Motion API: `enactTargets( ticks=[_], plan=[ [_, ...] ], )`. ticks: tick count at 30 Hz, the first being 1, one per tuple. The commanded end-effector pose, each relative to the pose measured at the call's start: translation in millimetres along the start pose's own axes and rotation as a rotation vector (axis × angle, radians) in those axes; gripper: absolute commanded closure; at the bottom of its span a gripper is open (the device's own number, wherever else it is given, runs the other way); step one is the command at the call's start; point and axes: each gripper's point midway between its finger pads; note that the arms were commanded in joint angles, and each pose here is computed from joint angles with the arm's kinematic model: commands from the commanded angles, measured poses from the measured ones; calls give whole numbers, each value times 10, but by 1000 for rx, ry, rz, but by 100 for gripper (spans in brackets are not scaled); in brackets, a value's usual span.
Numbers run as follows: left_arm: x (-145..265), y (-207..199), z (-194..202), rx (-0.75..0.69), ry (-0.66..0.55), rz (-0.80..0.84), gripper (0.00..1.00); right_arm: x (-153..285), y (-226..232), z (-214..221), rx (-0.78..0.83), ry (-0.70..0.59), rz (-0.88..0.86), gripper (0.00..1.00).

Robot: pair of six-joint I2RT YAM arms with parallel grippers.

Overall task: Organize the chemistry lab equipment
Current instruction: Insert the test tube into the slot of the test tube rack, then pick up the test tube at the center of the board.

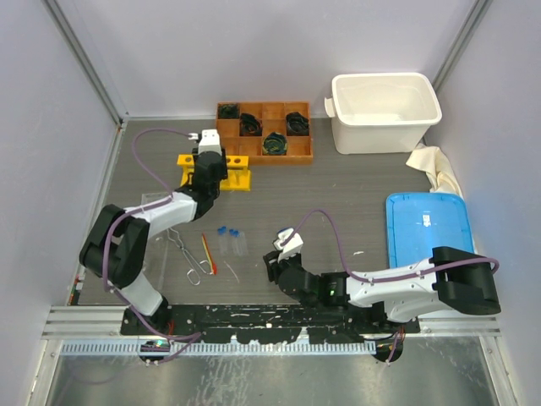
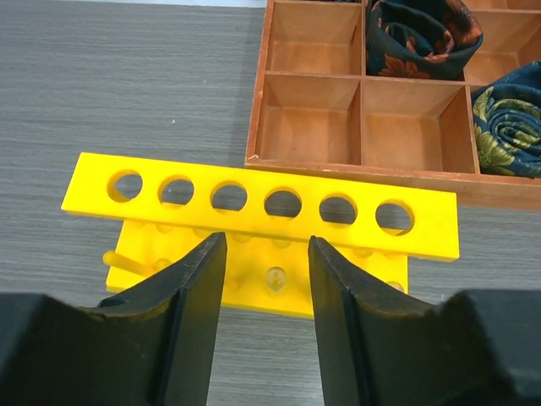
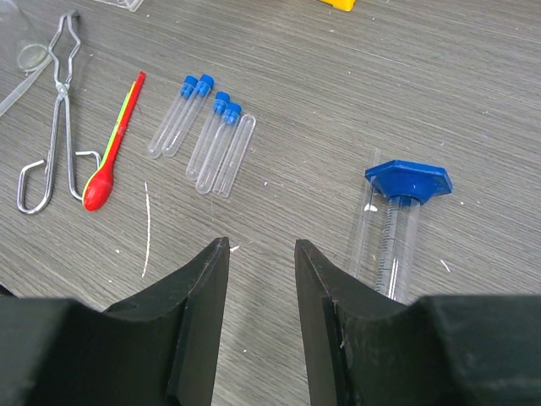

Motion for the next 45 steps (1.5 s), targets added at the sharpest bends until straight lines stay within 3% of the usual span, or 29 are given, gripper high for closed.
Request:
enactTargets(
  ticks=[1,8,13,19,27,45],
  plan=[
    [223,59,-402,96,-95,-20,53,8,35,-133,-65,-32,-6,57],
    [948,-11,-495,285,-3,135,53,-66,113,-230,-44,-4,28,57],
    [1596,-124,-112,371,153,308,55,-281,188,-253,-25,76,35,58],
    [2215,-53,328,472,256,454,56,-702,205,13,-36,276,1,59],
    [2436,261,497,434,261,405,56,-1050,420,315,-24,413,-15,64],
    [2425,190,616,414,317,422,56,-1161,418,532,-26,465,15,65]
  ],
)
Point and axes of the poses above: each gripper's point midway between its finger pads, its own x axis back along the fingers, its own y axis along the line the jaws close on, z = x × y, and after that the axes turned 1 degree about x, right-handed
